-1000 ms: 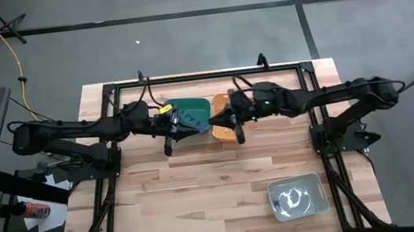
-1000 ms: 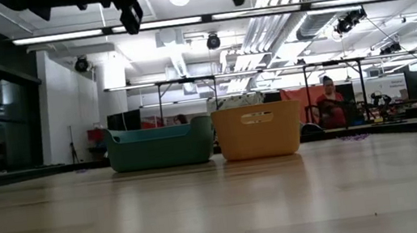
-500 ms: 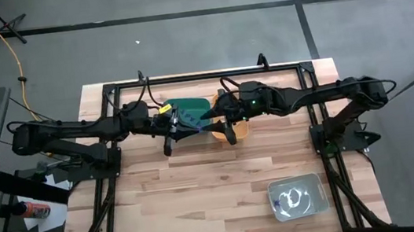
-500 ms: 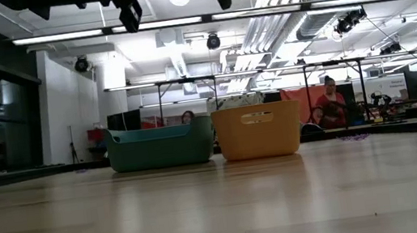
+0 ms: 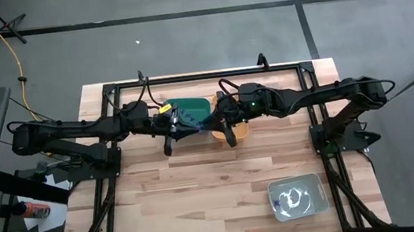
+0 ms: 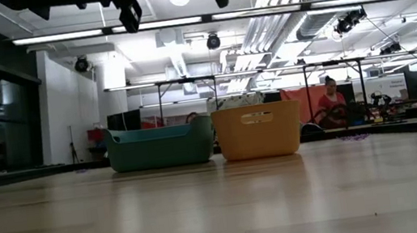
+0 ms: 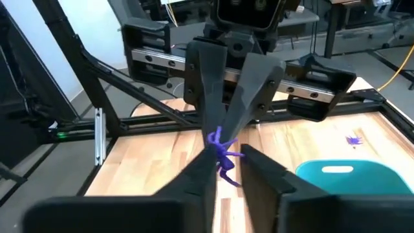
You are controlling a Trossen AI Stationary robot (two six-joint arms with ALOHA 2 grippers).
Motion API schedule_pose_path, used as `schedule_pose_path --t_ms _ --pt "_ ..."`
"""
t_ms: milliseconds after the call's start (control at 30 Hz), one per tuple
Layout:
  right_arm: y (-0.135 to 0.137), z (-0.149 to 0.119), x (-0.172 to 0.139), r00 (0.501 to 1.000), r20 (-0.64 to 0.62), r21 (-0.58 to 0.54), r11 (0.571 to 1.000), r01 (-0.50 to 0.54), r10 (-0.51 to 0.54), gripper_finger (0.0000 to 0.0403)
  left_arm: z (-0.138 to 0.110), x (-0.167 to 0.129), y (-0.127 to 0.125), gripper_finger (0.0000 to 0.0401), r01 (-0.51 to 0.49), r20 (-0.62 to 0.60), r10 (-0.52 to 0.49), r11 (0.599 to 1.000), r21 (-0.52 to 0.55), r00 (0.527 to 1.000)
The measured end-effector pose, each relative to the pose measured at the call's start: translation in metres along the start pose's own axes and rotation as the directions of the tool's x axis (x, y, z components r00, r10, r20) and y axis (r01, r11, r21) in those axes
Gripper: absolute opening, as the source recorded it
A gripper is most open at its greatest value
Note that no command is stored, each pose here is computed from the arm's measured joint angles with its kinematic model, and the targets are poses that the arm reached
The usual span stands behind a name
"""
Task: Sort Halloween decoration
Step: Put the violet spider toy into the gray bin
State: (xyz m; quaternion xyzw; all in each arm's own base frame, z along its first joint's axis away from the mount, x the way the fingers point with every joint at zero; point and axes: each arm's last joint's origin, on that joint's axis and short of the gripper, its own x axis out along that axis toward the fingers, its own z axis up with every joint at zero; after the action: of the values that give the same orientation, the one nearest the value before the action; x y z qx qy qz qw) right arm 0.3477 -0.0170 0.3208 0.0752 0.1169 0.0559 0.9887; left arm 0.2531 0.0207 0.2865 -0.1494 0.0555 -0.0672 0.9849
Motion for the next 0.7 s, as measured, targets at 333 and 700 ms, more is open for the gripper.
schedule_pose_path --t_ms 333,700 --pt "0.001 0.000 0.000 0.999 -0.007 0.003 0.999 -0.044 0.044 0.0011 0.000 0.000 0.000 0.0008 -0.004 -0.003 0.004 1.000 -0.002 1.000" --pt "-0.012 0.006 -0.040 0.990 -0.137 -0.011 0.999 0.037 -0.038 0.0002 0.018 -0.051 0.010 0.0097 -0.231 -0.321 0.237 0.971 0.057 0.917"
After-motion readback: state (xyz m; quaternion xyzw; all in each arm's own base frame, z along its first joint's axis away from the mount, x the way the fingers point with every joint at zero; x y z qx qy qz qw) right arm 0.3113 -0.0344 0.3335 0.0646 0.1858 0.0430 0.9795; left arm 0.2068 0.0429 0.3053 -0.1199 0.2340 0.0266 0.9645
